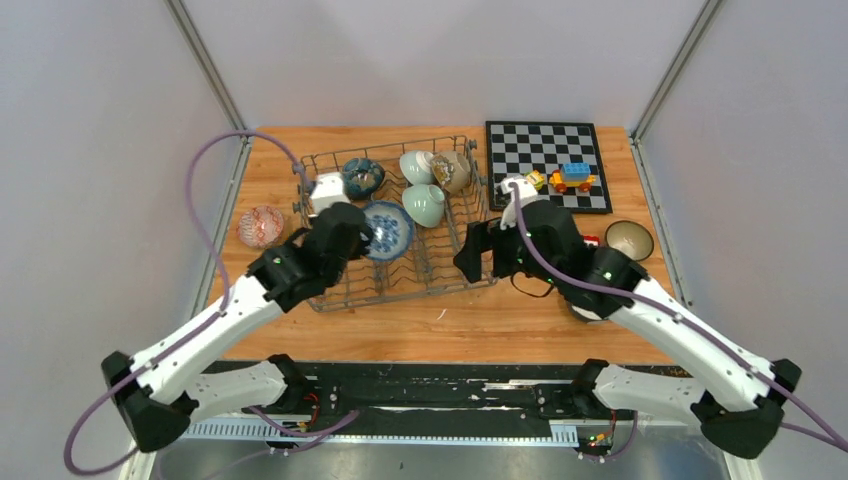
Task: Unload the bowls from the dish rack
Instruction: Place the bowl with the bowl.
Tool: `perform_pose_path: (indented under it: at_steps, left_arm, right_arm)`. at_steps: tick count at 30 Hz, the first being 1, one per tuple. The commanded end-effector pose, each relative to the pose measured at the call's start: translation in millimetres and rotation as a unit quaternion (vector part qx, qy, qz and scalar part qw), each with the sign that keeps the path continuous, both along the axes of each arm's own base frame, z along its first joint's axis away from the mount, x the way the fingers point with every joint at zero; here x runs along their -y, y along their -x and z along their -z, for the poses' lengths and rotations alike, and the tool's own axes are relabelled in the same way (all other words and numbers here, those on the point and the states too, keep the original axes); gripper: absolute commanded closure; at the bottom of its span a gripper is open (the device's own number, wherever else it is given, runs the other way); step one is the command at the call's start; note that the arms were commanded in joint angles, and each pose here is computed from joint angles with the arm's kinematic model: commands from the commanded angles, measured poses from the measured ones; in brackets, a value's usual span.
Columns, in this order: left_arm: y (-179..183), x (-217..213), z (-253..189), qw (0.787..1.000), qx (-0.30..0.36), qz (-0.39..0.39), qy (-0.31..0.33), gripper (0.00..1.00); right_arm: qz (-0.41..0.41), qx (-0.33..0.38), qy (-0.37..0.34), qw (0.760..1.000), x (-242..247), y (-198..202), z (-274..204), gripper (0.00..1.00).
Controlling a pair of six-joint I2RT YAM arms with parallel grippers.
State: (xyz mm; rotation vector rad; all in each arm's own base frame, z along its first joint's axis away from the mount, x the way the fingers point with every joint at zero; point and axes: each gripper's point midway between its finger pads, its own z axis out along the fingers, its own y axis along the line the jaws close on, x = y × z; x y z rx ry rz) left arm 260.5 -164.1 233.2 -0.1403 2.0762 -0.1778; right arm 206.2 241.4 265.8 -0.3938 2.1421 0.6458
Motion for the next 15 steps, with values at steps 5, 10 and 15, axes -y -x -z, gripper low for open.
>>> perform_pose_path:
  at_steps: [5,10,15]
  left_arm:
    - [-43,-131,-36,0.986,0.036,-0.161,0.037,1.0]
    - [-68,-206,-1,0.96,0.007,-0.268,0.083,1.0]
    - [-81,-261,25,0.927,0.005,-0.35,0.134,1.0]
  right_arm:
    - [-0.047,0.034,0.007,0.998,28,31,18,0.03]
    - [-0.058,0.027,0.012,0.998,34,40,37,0.05]
    - [-0.061,0.052,0.009,0.997,43,44,40,0.05]
